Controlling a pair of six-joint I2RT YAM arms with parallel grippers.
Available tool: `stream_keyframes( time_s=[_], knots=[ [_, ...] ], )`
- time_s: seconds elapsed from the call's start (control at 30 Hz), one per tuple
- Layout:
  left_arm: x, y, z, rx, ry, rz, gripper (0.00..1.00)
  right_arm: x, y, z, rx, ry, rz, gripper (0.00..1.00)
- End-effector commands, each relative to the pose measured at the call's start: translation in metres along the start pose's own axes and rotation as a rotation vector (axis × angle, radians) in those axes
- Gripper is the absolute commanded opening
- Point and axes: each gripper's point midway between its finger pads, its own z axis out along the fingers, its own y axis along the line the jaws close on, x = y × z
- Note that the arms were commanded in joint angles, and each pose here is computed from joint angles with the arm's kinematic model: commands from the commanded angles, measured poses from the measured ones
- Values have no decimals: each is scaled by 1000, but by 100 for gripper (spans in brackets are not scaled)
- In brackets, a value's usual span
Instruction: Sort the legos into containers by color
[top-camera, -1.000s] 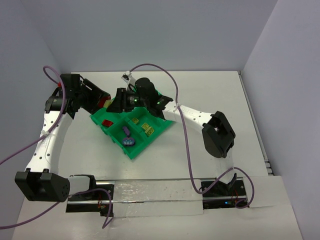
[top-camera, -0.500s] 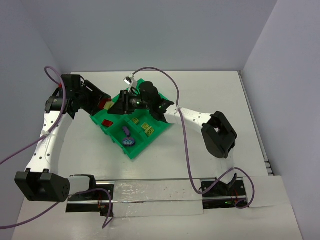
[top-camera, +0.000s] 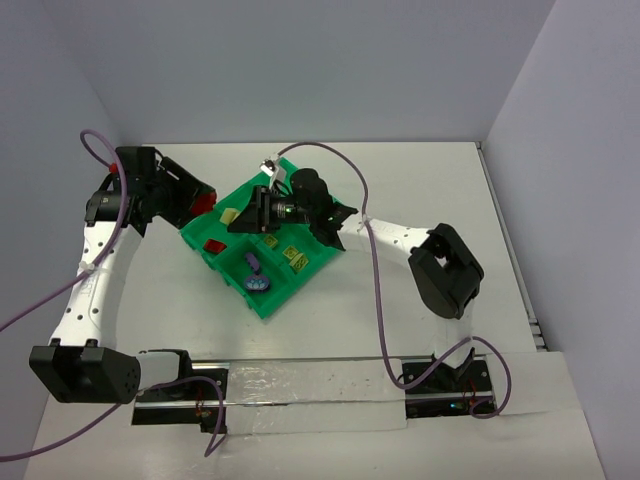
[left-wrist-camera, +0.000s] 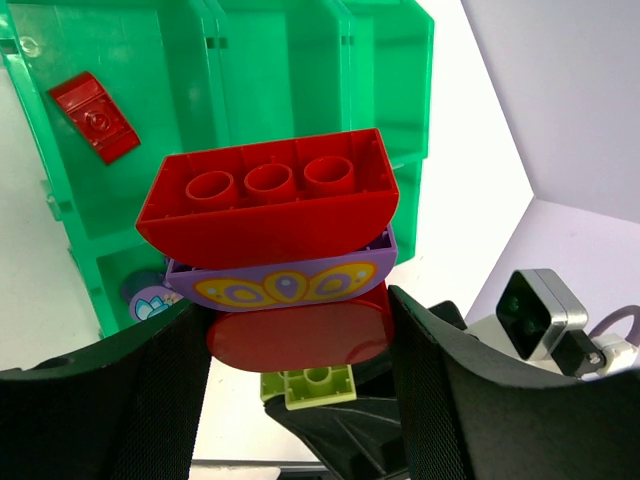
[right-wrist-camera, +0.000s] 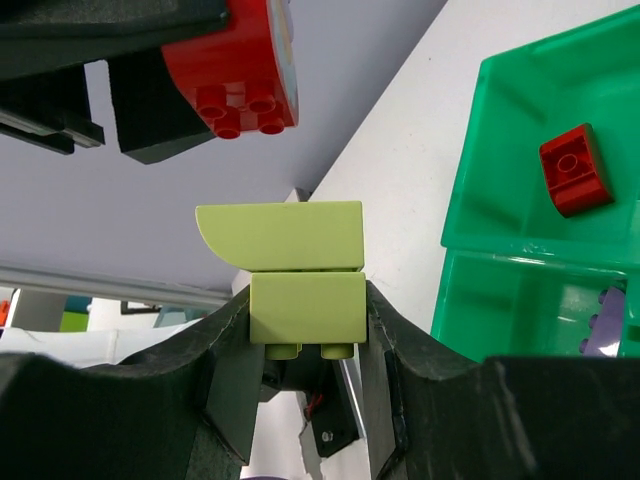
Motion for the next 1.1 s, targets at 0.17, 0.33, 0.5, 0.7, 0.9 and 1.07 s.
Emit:
stream_keyframes(
  time_s=[0.17,0.33,0.5,0.7,0.9,1.07],
  knots=[
    [-29,13,-3,-57,-103,45,0,-20,5,-48,130,-57,-96,0],
    [-44,75,4,-288,-152,17,0,-22,-44,-104,415,-74,-163,0],
    [-21,151,-2,-501,-160,-61,0,-34,-63,-164,583,-150,-218,0],
    [17,205,25,-582,-105,-137,1,-41,-71,-182,617,-172,-223,0],
    [35,220,53,-560,-45,-154,8,-40,-71,-178,595,-165,-220,0],
    [50,236,66,-599,14,-159,28,-34,-75,-179,602,-153,-224,0]
  ],
)
